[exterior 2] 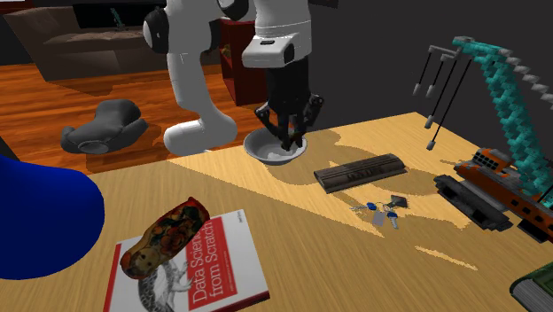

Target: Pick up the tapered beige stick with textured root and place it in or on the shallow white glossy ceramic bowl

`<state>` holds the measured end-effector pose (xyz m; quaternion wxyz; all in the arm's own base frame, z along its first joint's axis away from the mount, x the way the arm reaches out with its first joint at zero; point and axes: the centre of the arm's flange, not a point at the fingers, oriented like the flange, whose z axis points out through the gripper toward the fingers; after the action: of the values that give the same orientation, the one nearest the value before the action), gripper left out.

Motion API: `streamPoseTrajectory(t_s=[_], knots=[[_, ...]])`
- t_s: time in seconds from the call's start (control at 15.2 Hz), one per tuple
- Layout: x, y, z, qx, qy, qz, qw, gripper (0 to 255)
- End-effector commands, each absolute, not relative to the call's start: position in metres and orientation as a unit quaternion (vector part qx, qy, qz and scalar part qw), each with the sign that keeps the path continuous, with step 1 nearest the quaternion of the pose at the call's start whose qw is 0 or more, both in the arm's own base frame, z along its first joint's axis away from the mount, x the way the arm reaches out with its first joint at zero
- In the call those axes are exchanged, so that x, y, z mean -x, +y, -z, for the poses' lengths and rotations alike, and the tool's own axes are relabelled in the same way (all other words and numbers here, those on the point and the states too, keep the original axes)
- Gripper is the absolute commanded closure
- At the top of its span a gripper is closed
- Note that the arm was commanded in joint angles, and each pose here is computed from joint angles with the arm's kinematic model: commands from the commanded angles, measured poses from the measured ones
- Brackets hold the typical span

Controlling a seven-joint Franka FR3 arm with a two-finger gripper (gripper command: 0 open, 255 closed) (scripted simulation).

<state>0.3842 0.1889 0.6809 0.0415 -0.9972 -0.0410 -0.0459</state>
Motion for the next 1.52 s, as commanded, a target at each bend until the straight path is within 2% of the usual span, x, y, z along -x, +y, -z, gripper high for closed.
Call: streamPoseTrajectory(t_s=[0.0, 0.46, 1.45], knots=[[-0.358, 0.188, -0.679, 0.997, -0.041, 0.046, 0.041, 255], [-0.258, 0.190, -0.681, 0.997, -0.041, 0.046, 0.041, 255], [-0.258, 0.190, -0.605, 0.997, -0.041, 0.046, 0.041, 255]])
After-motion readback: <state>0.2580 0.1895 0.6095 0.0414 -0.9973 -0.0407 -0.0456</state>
